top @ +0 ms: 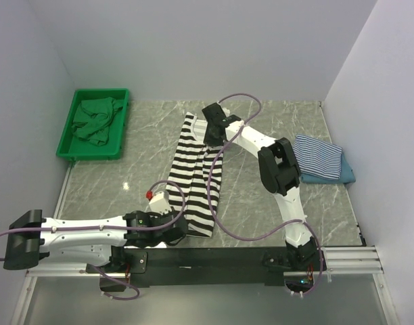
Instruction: Fold and stack the tank tops
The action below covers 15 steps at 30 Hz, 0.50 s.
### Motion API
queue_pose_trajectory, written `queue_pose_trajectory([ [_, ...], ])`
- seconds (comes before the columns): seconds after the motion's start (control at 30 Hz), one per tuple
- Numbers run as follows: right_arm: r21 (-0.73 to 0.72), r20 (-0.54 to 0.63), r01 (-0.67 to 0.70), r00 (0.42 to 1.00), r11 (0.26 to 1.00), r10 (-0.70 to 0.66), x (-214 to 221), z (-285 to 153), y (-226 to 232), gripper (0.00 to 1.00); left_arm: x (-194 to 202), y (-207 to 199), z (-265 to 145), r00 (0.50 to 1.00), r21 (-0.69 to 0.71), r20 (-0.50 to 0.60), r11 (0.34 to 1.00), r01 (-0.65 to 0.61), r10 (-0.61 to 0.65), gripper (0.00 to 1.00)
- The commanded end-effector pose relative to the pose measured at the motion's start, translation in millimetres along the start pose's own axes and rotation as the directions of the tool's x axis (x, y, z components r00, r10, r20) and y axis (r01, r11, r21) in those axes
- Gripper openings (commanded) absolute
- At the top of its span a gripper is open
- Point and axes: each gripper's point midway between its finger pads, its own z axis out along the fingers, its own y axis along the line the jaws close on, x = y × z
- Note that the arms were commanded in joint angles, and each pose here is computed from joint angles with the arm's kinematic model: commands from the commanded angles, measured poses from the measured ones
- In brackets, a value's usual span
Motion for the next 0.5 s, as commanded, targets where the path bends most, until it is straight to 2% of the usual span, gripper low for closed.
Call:
queue_pose_trajectory([
  [0.0, 0.004, 0.065, -0.018, 0.998, 1.0, 0.017, -23, -15, -1, 0.0, -7, -24, 3, 0.997, 0.052, 0.039, 0.997, -0.063, 0.061, 0.28],
  [0.1, 0.007, 0.064, -0.016, 0.998, 1.0, 0.015, -23, -17, -2, 0.0, -7, -27, 13, 0.99, 0.017, 0.035, 0.991, -0.136, 0.135, 0.37],
  [0.2, 0.001, 0.063, -0.014, 0.998, 1.0, 0.014, -23, -18, -2, 0.0, -10, -32, 25, 0.985, 0.015, 0.029, 0.985, -0.173, 0.172, 0.41],
  [0.37, -0.003, 0.063, -0.013, 0.998, 1.0, 0.013, -21, -20, -2, 0.0, -16, -44, 35, 0.979, 0.058, 0.02, 0.977, -0.204, 0.203, 0.4],
  [0.47, -0.007, 0.063, -0.011, 0.998, 1.0, 0.012, -22, -21, -2, 0.0, -15, -40, 43, 0.974, 0.024, 0.011, 0.974, -0.226, 0.226, 0.37],
])
